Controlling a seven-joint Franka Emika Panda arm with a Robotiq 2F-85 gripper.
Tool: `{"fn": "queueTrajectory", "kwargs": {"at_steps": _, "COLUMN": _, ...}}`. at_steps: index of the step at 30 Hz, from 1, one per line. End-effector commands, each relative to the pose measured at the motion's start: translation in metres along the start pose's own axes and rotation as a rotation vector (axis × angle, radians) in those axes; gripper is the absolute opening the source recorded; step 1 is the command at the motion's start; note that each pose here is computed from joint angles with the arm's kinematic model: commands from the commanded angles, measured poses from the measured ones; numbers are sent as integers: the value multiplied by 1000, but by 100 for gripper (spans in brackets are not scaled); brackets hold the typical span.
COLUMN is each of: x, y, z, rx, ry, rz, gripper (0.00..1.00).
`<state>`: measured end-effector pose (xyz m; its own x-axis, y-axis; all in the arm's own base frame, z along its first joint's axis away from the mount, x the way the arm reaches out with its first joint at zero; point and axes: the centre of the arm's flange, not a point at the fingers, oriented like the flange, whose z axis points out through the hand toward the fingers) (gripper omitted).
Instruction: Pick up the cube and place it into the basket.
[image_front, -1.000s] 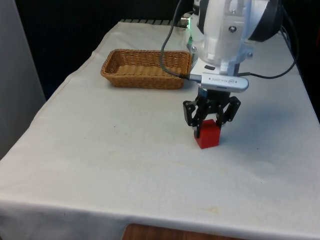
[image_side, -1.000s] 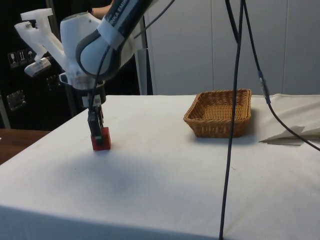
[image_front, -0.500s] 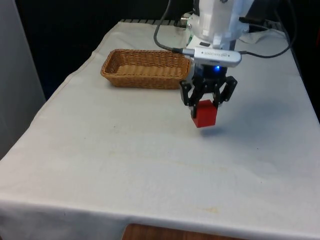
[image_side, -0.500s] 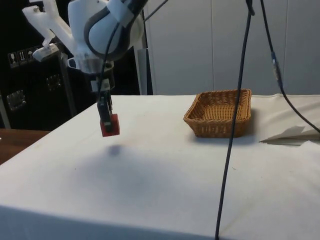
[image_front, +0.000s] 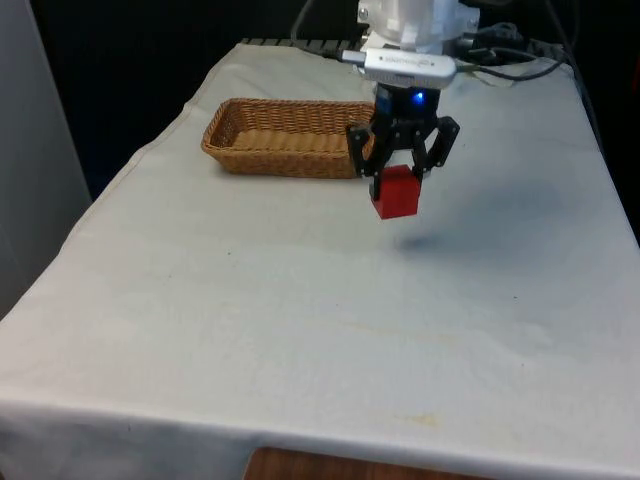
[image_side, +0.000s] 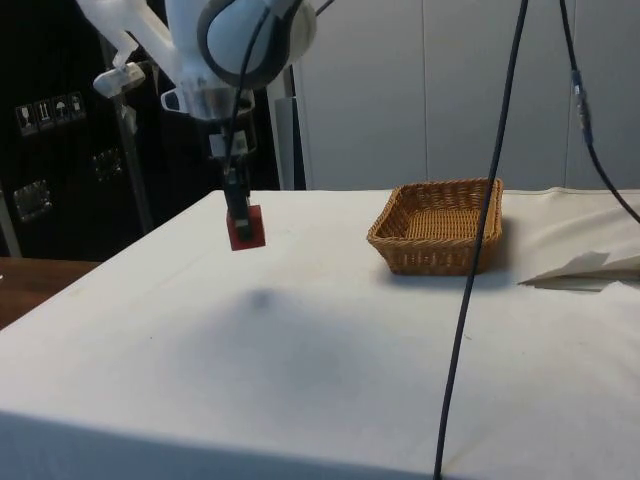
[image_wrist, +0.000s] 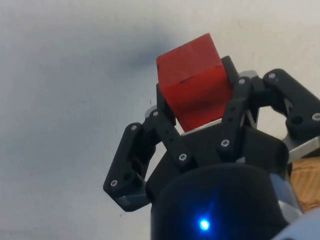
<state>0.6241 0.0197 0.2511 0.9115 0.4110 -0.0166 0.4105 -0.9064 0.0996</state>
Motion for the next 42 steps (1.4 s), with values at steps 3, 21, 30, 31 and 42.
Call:
{"fn": "queueTrajectory", "kwargs": {"at_steps": 3, "x": -15, "y": 4, "z": -10, "rx": -1, "ry": 2, "rz": 0, "gripper": 3}}
{"fn": "queueTrajectory", "kwargs": {"at_steps": 21, "x": -65, "y": 9, "z": -30, "rx": 19, "ry": 10, "rz": 10, "gripper": 3}}
{"fn": "queueTrajectory", "kwargs": {"at_steps": 30, "x": -87, "y": 9, "z": -35, "rx": 29, "ry": 14, "rz": 15, "gripper": 3}}
{"fn": "queueTrajectory", "kwargs": {"at_steps": 31, "x": -89, "y": 9, "z": -36, "rx": 30, "ry": 14, "rz": 16, "gripper": 3}}
{"fn": "queueTrajectory", "kwargs": {"at_steps": 42, "x": -109, "y": 8, "z": -40, "rx": 53, "ry": 6, "rz": 21, "gripper": 3}}
